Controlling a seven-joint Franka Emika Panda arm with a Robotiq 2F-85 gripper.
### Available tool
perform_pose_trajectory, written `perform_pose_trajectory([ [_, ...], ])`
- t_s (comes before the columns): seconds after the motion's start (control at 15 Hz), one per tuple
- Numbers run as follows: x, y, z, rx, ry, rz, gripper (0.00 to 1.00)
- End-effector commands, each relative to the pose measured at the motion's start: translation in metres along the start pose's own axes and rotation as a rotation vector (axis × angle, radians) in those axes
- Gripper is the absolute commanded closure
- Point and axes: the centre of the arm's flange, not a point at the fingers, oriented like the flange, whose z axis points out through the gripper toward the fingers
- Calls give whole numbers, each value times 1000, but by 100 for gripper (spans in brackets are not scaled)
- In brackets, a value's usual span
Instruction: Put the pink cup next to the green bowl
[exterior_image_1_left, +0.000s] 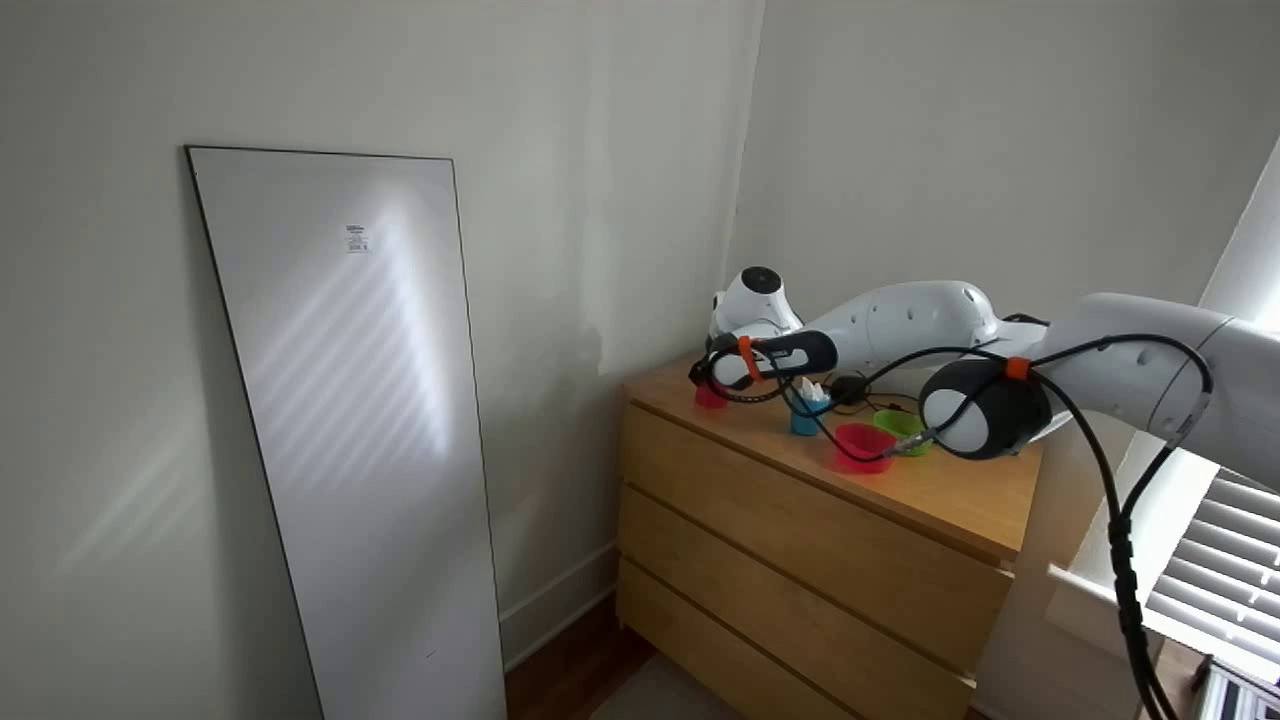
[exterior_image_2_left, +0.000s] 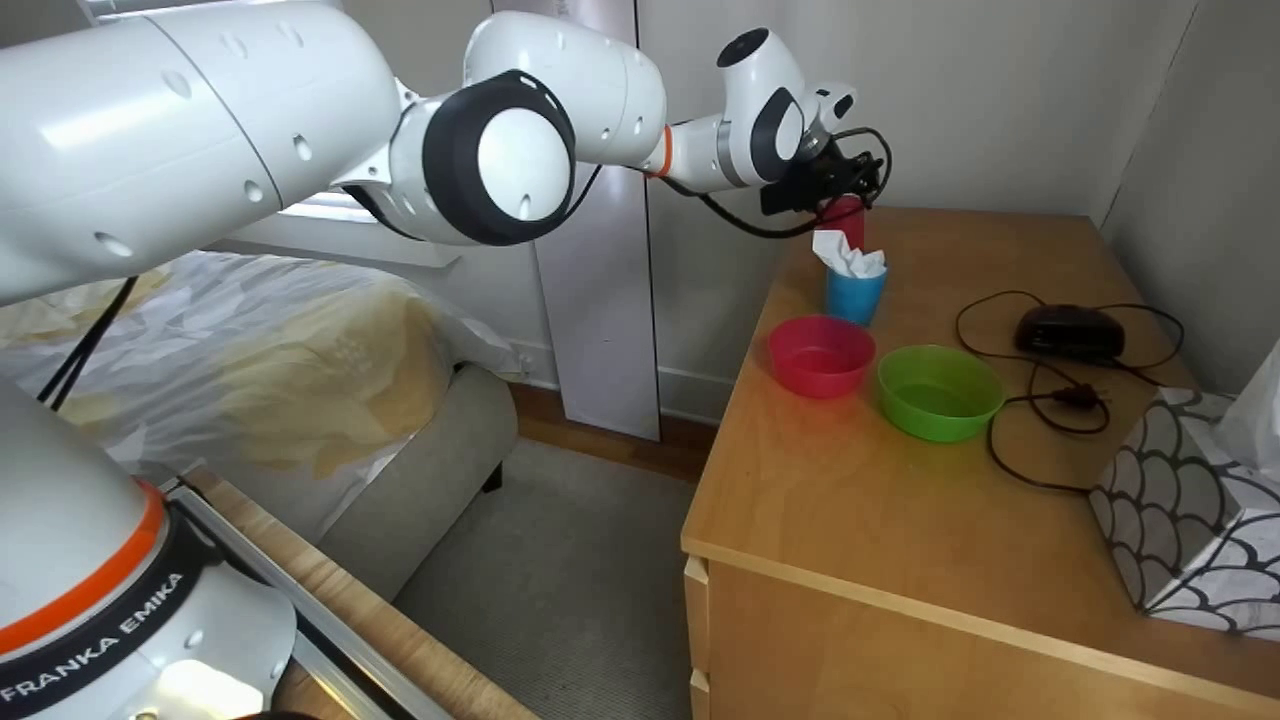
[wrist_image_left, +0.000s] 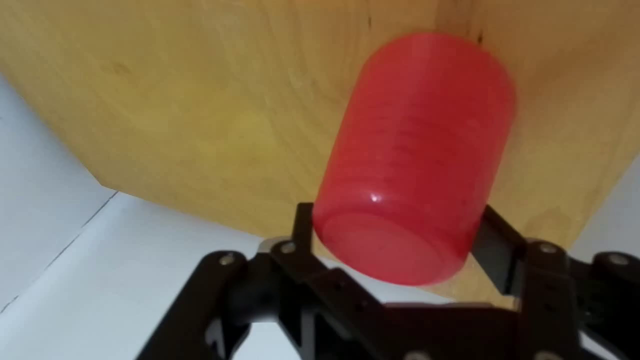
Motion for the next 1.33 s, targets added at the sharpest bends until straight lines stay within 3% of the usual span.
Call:
perform_pose_trajectory([
  [0.0, 20, 5, 20, -26, -130, 8, 26],
  [0.67, -6, 46, -5, -33, -437, 103, 25],
  [1.27, -55, 109, -14, 18, -557, 337, 23],
])
